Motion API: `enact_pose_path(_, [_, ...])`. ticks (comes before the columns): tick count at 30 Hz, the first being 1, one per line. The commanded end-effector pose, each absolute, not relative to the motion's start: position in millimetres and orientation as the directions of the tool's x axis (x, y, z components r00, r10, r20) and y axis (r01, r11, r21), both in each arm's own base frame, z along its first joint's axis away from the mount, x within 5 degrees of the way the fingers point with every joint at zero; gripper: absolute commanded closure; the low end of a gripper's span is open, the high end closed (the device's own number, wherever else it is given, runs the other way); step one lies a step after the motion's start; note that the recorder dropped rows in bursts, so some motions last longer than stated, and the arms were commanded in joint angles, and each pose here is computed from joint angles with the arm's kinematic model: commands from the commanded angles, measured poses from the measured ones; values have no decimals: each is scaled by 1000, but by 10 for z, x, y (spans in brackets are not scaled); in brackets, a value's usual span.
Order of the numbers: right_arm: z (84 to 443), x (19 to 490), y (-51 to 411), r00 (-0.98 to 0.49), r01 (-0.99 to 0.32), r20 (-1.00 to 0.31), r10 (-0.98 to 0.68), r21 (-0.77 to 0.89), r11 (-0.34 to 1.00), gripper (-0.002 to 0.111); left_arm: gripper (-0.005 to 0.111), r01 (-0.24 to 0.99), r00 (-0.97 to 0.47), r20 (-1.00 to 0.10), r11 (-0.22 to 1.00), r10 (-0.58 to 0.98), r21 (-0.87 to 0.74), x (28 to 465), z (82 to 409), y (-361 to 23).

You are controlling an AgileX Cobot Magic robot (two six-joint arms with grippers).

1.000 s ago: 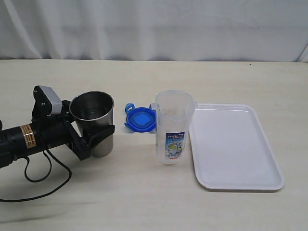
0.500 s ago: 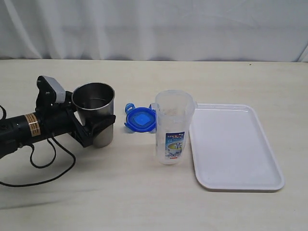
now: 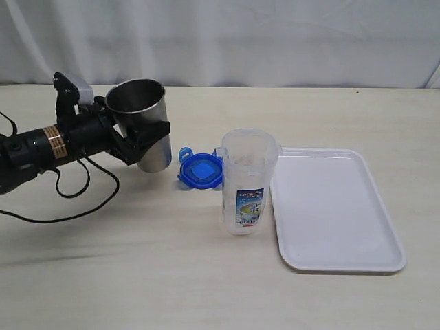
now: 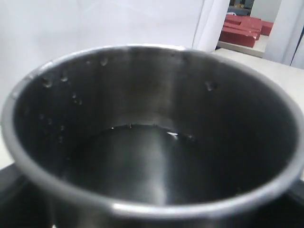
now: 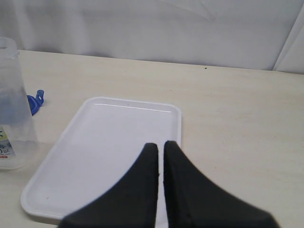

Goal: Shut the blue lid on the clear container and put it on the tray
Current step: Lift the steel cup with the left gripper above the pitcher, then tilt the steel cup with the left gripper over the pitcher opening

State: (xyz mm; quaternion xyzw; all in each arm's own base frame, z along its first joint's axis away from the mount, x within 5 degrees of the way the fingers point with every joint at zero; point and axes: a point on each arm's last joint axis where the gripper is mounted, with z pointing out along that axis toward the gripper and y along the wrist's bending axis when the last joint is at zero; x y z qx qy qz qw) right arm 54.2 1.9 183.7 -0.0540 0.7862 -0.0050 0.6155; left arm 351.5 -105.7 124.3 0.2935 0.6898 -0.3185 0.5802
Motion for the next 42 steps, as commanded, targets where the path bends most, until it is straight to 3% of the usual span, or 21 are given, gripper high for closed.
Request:
enact_pose_path(1, [1845, 541, 19, -222, -77, -970, -94, -79, 994, 104, 107, 791, -76, -993, 601, -93, -117, 3679, 1556, -1113])
enact_pose_path(6, [1845, 541, 19, -222, -77, -970, -94, -79, 994, 104, 107, 773, -55, -998, 633, 17, -31, 3842, 1764, -1297])
enact_pose_path(15, [1845, 541, 19, -222, -77, -970, -94, -79, 994, 104, 107, 808, 31, -998, 587, 48, 53, 3919, 2055, -1728])
enact_pose_path(27, [1845, 541, 19, -222, -77, -970, -94, -79, 994, 104, 107, 860, 72, -992, 497, 104, 115, 3790, 2131, -2162])
enact_pose_path(36, [1845, 541, 19, -222, -77, -970, -94, -79, 994, 104, 107, 866, 119, -986, 474, 115, 160, 3756, 2147, -2224])
enact_pose_path(42, [1845, 541, 19, -222, -77, -970, -94, -79, 994, 104, 107, 887, 195, -971, 397, 139, 235, 3694, 2145, -2257])
